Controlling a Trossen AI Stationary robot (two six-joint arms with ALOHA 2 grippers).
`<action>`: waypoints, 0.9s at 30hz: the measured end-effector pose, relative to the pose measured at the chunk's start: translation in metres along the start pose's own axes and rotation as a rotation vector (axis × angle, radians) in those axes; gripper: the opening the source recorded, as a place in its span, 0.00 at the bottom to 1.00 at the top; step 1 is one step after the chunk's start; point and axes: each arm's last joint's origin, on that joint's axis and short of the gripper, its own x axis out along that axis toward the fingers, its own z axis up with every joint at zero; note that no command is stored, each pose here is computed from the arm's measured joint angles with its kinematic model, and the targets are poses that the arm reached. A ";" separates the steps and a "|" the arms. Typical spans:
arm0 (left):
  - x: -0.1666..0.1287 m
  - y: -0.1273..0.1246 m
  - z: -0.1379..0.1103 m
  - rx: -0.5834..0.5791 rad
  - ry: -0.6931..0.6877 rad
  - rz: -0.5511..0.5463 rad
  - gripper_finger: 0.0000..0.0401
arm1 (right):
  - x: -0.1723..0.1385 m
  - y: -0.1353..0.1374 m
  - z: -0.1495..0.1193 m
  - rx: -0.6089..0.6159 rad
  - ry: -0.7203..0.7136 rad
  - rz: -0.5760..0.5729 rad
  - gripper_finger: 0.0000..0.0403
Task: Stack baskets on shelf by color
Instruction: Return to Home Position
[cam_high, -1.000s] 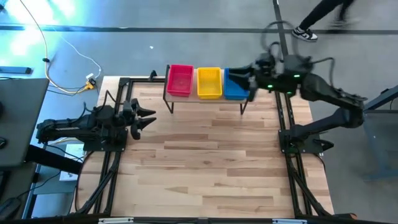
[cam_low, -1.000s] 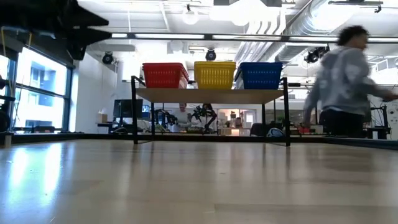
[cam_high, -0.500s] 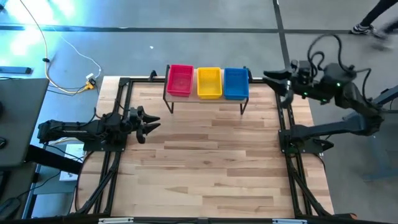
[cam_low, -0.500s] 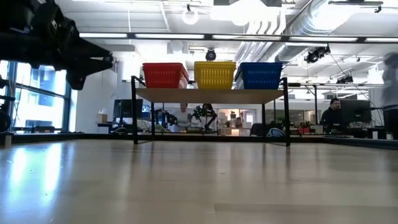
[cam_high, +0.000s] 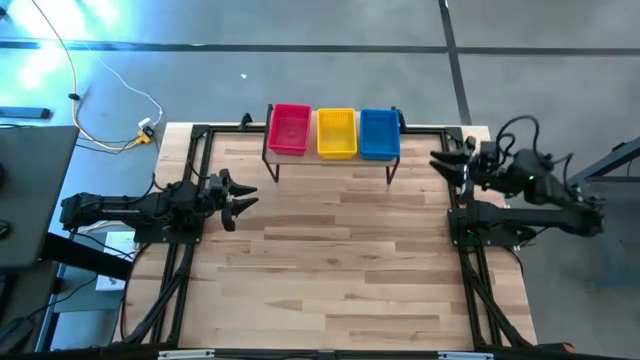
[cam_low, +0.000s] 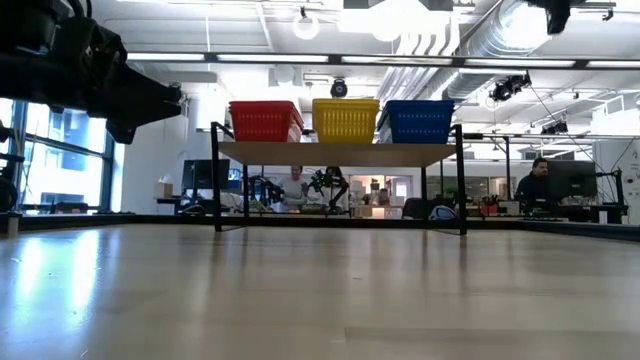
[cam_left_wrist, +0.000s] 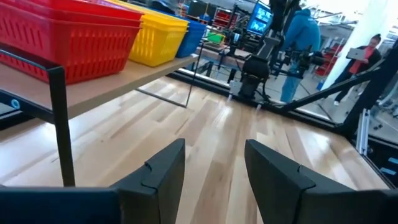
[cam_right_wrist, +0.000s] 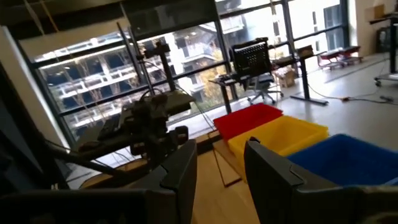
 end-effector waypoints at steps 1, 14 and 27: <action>0.000 0.000 0.000 0.001 0.000 0.000 0.39 | 0.000 -0.002 -0.009 -0.001 -0.006 0.009 0.29; 0.000 0.000 0.000 0.000 -0.001 0.002 0.39 | 0.014 -0.026 -0.121 -0.018 0.012 0.063 0.29; 0.000 0.000 0.000 -0.001 -0.001 0.002 0.39 | 0.016 -0.036 -0.164 0.015 0.092 0.075 0.29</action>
